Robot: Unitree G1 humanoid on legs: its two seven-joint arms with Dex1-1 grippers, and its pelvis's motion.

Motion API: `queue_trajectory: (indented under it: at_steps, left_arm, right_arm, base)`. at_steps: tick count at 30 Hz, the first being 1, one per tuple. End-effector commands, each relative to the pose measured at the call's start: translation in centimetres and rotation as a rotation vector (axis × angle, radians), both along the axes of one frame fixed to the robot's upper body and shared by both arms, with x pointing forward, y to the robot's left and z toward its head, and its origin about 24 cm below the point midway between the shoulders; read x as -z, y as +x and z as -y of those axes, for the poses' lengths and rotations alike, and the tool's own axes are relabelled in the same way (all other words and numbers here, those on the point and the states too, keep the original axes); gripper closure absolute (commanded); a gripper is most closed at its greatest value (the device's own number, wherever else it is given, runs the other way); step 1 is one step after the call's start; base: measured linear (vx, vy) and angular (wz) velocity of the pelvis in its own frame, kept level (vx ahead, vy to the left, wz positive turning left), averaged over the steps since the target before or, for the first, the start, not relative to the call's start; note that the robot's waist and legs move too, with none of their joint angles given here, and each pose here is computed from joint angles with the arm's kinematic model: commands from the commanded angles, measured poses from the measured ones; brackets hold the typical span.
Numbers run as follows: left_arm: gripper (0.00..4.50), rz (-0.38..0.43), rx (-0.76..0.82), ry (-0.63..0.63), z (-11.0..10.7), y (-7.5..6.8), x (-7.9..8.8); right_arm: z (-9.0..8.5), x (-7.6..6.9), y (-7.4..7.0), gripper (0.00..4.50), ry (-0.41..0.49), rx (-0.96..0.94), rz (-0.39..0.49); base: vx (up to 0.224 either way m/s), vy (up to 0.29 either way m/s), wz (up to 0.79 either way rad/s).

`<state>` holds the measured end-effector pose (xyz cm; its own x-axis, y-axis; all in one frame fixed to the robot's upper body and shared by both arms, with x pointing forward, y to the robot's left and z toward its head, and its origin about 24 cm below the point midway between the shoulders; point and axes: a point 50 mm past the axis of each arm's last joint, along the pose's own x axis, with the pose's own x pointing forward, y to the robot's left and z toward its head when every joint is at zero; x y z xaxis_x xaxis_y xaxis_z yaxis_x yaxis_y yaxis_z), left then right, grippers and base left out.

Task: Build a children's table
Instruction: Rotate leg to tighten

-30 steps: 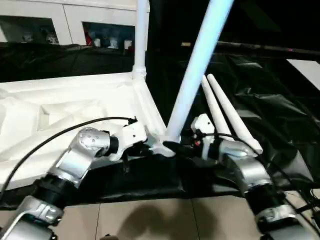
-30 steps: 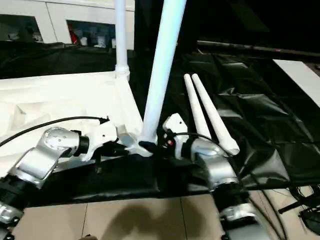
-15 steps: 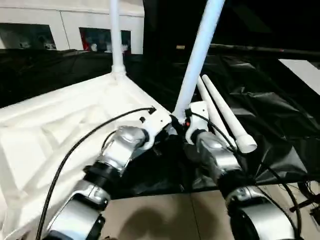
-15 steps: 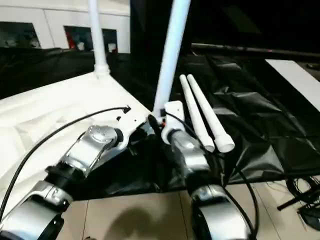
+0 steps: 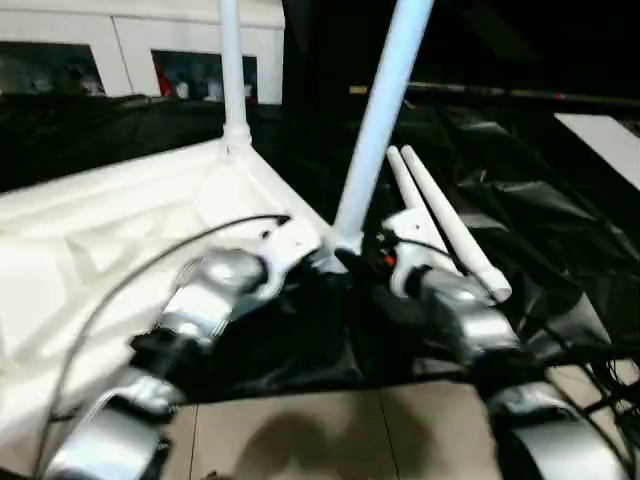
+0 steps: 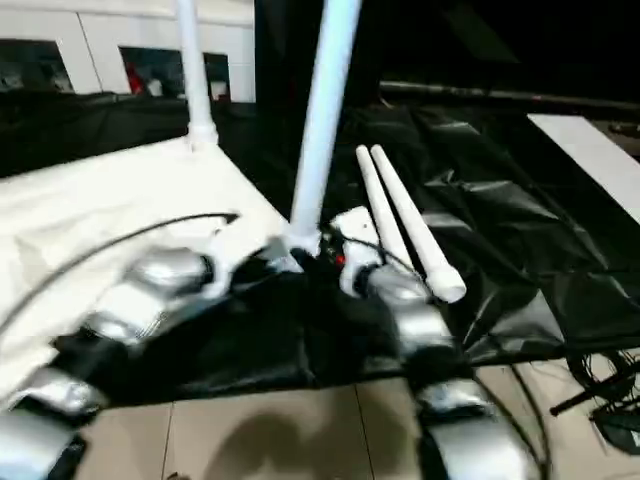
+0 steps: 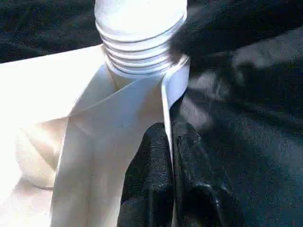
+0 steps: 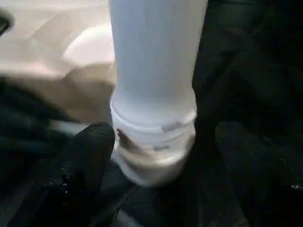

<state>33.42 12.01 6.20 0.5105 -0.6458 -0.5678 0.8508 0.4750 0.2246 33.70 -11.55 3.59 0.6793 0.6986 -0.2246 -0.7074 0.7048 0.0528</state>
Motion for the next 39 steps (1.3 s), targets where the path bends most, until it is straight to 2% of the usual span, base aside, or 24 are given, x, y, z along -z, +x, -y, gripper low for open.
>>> queue_trajectory:
  at_steps: [1,3,4,5,18,19,22,24,27,28,32,37,39]
  left_arm:
    - [4.5,-0.024,0.1,-0.037,0.5,-1.0,0.4]
    - [4.5,-0.031,0.148,-0.047,0.4,-1.4,0.3]
    - [4.5,-0.051,0.239,-0.057,0.1,-2.2,0.0]
    - [4.5,-0.066,0.258,-0.055,-0.1,-2.5,0.0]
    - [4.5,-0.086,0.297,-0.052,-0.2,-3.3,0.1]
    - [4.5,-0.086,0.299,-0.052,-0.2,-3.4,0.1]
    - [4.5,-0.09,0.303,-0.054,-0.2,-3.5,0.1]
    - [4.5,-0.092,0.303,-0.053,-0.3,-3.5,0.1]
    - [4.5,-0.094,0.3,-0.051,-0.3,-3.5,0.2]
    - [4.5,-0.094,0.299,-0.051,-0.3,-3.5,0.2]
    - [4.5,-0.091,0.282,-0.051,-0.4,-3.4,0.2]
    - [4.5,-0.044,0.117,-0.05,0.6,-1.7,0.5]
    - [4.5,-0.014,-0.055,-0.059,2.2,-0.2,0.8]
  right_arm:
    - [-0.1,-0.5,-0.4,0.73,-0.007,-0.097,0.012]
    - [0.1,-0.6,-0.7,0.73,-0.014,-0.135,0.01]
    - [0.4,-0.8,-0.9,0.73,-0.009,-0.182,0.008]
    - [0.5,-0.9,-1.0,0.73,-0.014,-0.2,0.011]
    - [0.3,-0.8,-1.3,0.73,-0.043,-0.243,0.009]
    - [0.2,-0.8,-1.4,0.87,-0.033,-0.247,0.007]
    - [0.2,-0.8,-1.5,0.87,-0.022,-0.263,0.004]
    - [0.2,-0.8,-1.5,1.21,-0.021,-0.269,0.0]
    - [0.1,-0.7,-1.6,1.35,-0.016,-0.274,-0.007]
    - [0.1,-0.7,-1.6,1.57,-0.014,-0.273,-0.008]
    - [0.1,-0.5,-1.7,1.71,-0.004,-0.255,-0.017]
    - [-0.1,0.8,-0.8,1.73,0.021,0.011,-0.055]
    - [-0.5,1.7,0.0,1.74,0.032,0.243,-0.097]
  base:
    - [0.0,0.0,0.0]
    - [0.0,0.0,0.0]
    - [0.0,0.0,0.0]
    - [0.0,0.0,0.0]
    - [0.0,0.0,0.0]
    - [0.0,0.0,0.0]
    - [0.0,0.0,0.0]
    - [0.0,0.0,0.0]
    - [0.0,0.0,0.0]
    - [0.0,0.0,0.0]
    - [0.0,0.0,0.0]
    - [0.0,0.0,0.0]
    - [0.0,0.0,0.0]
